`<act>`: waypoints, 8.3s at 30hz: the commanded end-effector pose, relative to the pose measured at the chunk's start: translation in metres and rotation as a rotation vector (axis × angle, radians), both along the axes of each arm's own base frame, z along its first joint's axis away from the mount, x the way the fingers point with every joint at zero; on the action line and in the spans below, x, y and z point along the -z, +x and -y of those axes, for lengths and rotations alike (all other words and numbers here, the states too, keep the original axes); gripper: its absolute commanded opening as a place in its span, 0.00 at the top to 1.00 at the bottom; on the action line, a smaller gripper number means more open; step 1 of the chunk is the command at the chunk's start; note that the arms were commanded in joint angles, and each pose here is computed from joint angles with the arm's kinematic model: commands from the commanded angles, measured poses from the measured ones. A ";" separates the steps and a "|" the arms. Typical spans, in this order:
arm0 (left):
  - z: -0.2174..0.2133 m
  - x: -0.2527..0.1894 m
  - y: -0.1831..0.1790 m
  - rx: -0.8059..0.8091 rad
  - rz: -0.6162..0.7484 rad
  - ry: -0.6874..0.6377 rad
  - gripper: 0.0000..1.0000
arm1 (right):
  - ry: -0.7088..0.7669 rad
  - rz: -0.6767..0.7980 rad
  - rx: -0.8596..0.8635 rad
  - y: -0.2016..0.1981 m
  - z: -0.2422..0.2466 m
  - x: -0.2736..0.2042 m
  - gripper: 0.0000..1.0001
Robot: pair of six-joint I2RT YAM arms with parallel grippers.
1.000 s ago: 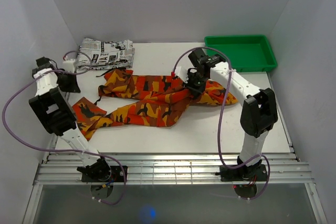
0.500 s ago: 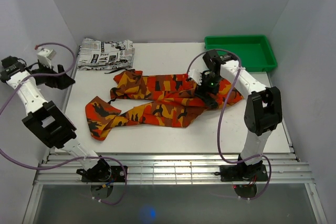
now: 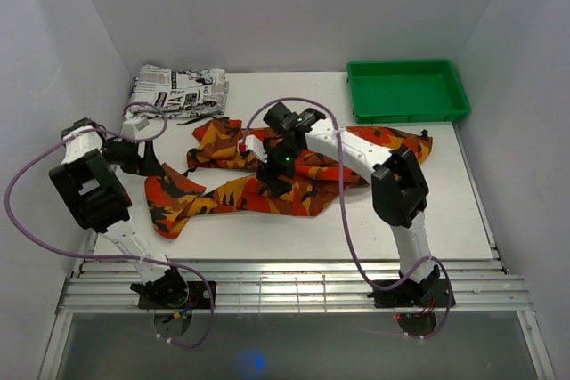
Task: Fold and stack the trousers
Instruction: Flatten the trousers out
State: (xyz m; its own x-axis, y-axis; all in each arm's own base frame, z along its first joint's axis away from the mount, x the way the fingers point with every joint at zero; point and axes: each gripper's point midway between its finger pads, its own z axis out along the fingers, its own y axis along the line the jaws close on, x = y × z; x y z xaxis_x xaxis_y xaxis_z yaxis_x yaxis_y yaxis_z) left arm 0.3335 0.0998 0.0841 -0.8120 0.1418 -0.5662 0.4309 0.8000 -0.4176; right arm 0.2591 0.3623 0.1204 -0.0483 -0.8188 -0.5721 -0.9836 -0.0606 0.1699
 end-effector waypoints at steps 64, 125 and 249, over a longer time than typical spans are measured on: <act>0.214 -0.325 -0.069 0.653 1.071 -0.639 1.00 | 0.650 0.317 0.232 0.096 0.030 -0.209 0.16; 0.358 -0.195 -0.038 0.380 1.212 0.484 0.02 | 0.553 -1.147 1.374 0.070 0.000 -0.174 0.92; 0.246 -0.238 -0.125 0.812 0.431 -0.745 1.00 | 0.630 0.976 -0.202 -0.011 -0.054 -0.306 0.10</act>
State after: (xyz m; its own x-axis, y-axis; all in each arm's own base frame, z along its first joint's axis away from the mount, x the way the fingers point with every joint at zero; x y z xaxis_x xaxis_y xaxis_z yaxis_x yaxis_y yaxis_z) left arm 0.2747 -0.1463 0.3177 -0.3799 -0.0732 -0.9221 0.9019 0.1923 -0.3868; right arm 0.2433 0.4037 0.4105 0.7187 -0.3544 -0.5982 -0.6572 -0.0652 -0.7509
